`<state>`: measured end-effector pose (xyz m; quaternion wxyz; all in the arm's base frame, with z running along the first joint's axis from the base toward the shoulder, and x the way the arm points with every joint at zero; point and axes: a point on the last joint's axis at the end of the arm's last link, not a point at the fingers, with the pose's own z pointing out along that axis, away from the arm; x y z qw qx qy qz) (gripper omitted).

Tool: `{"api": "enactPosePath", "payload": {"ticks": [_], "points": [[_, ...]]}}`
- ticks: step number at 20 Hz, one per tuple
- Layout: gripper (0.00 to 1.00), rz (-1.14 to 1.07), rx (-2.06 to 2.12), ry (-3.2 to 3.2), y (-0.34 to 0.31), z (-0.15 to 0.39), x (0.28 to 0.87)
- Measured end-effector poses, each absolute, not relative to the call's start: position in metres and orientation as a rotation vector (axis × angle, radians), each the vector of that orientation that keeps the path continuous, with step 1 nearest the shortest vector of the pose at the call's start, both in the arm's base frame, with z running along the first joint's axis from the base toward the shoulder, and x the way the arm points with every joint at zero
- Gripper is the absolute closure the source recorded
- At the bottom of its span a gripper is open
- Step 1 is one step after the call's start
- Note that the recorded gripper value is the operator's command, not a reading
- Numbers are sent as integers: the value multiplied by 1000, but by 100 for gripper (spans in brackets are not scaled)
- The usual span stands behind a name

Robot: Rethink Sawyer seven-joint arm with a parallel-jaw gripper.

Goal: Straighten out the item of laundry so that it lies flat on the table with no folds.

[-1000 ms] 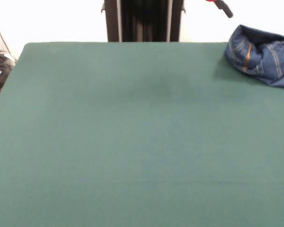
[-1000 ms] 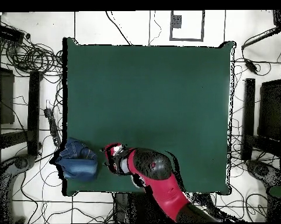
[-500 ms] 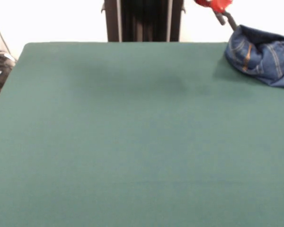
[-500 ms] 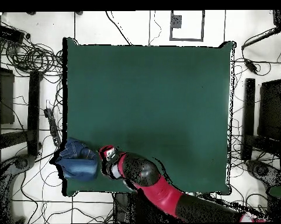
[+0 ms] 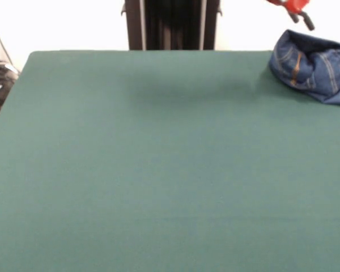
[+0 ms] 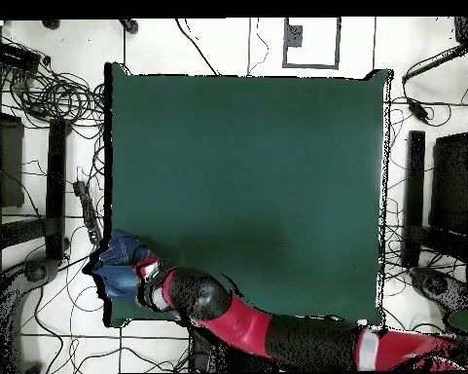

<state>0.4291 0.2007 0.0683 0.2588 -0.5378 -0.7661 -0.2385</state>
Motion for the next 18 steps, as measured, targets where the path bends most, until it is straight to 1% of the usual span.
{"api": "enactPosePath", "payload": {"ticks": [5, 18], "points": [[0, -627, -1474, -2025, 223, 73, 420], [0, -588, -1504, -1986, 243, 74, 414]]}}
